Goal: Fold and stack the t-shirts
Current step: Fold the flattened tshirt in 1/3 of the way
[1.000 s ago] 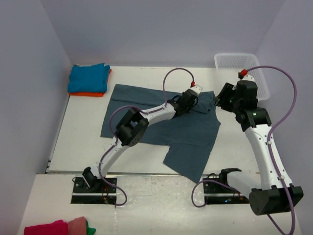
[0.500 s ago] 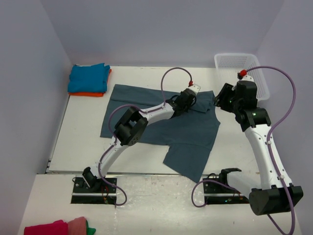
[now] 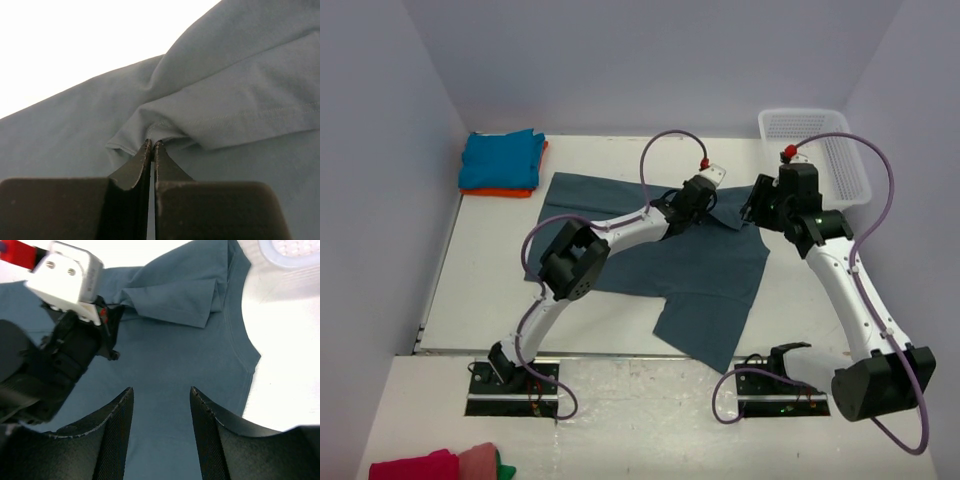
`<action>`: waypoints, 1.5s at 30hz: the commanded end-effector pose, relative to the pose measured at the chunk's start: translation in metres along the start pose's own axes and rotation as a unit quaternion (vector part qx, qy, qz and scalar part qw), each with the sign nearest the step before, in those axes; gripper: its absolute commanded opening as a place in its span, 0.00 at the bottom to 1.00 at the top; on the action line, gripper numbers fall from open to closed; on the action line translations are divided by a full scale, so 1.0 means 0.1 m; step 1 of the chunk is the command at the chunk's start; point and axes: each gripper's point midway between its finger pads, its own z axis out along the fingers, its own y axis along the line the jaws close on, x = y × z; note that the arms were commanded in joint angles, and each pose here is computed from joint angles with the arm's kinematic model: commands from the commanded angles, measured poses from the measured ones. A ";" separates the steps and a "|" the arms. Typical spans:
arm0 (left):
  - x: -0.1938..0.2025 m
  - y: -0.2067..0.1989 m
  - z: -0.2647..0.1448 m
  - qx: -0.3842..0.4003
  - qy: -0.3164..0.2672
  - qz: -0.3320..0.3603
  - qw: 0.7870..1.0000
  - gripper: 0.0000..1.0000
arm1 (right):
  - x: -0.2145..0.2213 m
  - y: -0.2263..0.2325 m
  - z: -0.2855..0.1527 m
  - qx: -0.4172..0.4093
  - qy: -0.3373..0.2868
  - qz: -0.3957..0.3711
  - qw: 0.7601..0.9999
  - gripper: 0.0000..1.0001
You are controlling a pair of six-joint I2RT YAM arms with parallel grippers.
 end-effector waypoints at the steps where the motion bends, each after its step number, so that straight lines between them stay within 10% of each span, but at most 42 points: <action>1: -0.53 0.09 -0.37 -0.011 -0.057 -0.017 0.998 0.00 | 0.00 -0.01 0.09 0.019 -0.005 -0.004 1.000 0.50; 22: 0.28 -0.04 -1.03 0.009 0.026 -0.041 0.999 0.00 | 0.17 -0.18 0.52 0.109 0.075 -0.022 0.991 0.53; 29: 0.37 -0.12 -1.05 0.016 0.032 -0.039 0.999 0.00 | 0.27 -0.06 0.76 0.098 0.108 0.020 0.989 0.69; 45: 0.21 -0.19 -1.01 0.030 0.014 -0.037 0.999 0.00 | 0.53 -0.25 1.54 0.128 0.194 0.059 0.971 0.47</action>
